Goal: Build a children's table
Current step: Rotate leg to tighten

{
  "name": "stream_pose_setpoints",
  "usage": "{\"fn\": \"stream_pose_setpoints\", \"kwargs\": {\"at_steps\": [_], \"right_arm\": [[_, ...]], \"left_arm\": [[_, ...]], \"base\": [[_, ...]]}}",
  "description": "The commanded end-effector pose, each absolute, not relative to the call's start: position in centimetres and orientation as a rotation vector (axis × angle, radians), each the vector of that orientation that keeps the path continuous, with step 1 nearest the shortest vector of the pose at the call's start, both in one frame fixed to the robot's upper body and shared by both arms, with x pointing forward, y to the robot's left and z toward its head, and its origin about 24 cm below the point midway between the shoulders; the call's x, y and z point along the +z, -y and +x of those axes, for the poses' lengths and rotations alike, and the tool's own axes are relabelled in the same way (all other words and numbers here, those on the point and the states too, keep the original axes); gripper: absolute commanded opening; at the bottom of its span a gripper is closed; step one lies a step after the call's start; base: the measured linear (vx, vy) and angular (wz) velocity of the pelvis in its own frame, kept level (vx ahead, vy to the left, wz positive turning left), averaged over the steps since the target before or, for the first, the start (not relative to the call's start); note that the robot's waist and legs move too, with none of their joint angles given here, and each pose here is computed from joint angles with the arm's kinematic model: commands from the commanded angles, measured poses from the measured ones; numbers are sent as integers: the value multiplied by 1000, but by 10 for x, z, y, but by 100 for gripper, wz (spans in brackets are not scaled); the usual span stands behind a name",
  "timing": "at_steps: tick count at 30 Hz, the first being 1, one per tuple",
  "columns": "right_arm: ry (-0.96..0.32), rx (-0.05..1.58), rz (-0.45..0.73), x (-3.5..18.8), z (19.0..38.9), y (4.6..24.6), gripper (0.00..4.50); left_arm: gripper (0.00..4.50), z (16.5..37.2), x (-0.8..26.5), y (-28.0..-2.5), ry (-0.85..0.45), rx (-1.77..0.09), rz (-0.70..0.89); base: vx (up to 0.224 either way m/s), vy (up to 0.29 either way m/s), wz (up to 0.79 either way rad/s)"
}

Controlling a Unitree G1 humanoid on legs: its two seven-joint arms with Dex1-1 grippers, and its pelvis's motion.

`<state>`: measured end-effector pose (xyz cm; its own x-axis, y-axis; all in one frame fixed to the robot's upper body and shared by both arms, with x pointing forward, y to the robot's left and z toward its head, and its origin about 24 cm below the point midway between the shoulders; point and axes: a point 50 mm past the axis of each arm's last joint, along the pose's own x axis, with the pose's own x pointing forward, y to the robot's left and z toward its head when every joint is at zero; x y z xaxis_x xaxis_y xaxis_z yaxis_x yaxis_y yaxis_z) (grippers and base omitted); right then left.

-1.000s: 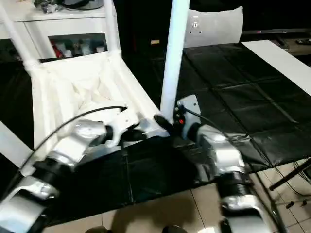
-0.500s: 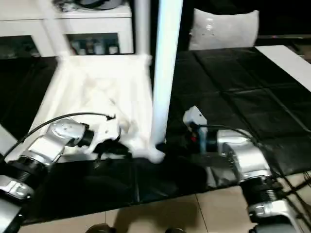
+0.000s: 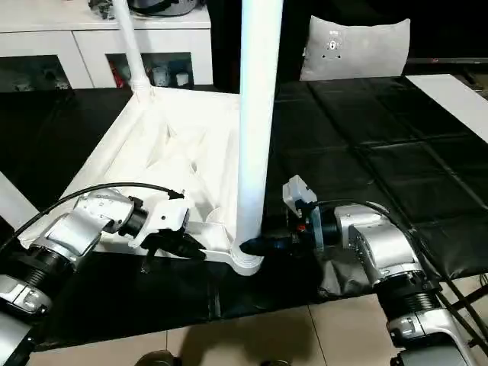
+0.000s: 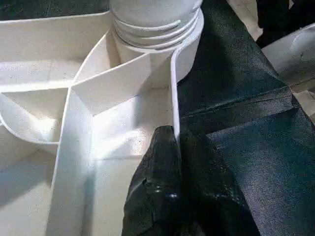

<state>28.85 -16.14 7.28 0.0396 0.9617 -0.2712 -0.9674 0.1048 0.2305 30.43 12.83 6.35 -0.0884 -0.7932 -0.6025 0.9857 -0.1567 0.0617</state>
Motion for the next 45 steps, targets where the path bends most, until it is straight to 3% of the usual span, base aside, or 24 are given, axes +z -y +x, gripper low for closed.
{"fn": "stream_pose_setpoints", "kwargs": {"at_steps": [1, 4, 7, 14, 20, 22, 23, 27, 32, 33, 37, 38, 45], "right_arm": [[-375, 1510, 7, 78, 288, 155, 203], [-362, 1470, 50, 79, 288, 154, 200], [-358, 1327, 60, 76, 297, 151, 200], [-381, 795, 51, 65, 334, 143, 198], [-353, 567, 11, 60, 347, 131, 198], [-286, 586, 14, 62, 347, 129, 198], [-275, 587, 23, 62, 347, 129, 250], [-270, 641, 88, 65, 342, 129, 269], [-245, 721, 64, 66, 334, 136, 304], [-235, 748, 54, 67, 332, 140, 328], [-225, 887, 2, 71, 324, 154, 346], [-230, 925, -11, 72, 321, 157, 372], [-270, 1144, -151, 77, 310, 171, 392]], "left_arm": [[0, 306, 76, -115, -348, -1715, 626], [0, 309, 75, -115, -358, -1657, 587], [0, 313, 76, -111, -356, -1580, 521], [0, 325, 77, -82, -335, -1290, 363], [0, 332, 79, -57, -301, -1161, 325], [0, 332, 80, -54, -295, -1154, 319], [0, 332, 80, -54, -295, -1140, 327], [0, 334, 80, -58, -293, -1108, 356], [0, 334, 78, -68, -293, -1121, 410], [0, 333, 77, -71, -297, -1137, 424], [0, 330, 73, -87, -318, -1215, 479], [0, 328, 73, -90, -326, -1236, 491], [0, 319, 68, -111, -349, -1430, 597]], "base": [[0, 0, 0], [0, 0, 0], [0, 0, 0], [0, 0, 0], [0, 0, 0], [0, 0, 0], [0, 0, 0], [0, 0, 0], [0, 0, 0], [0, 0, 0], [0, 0, 0], [0, 0, 0], [0, 0, 0]]}}
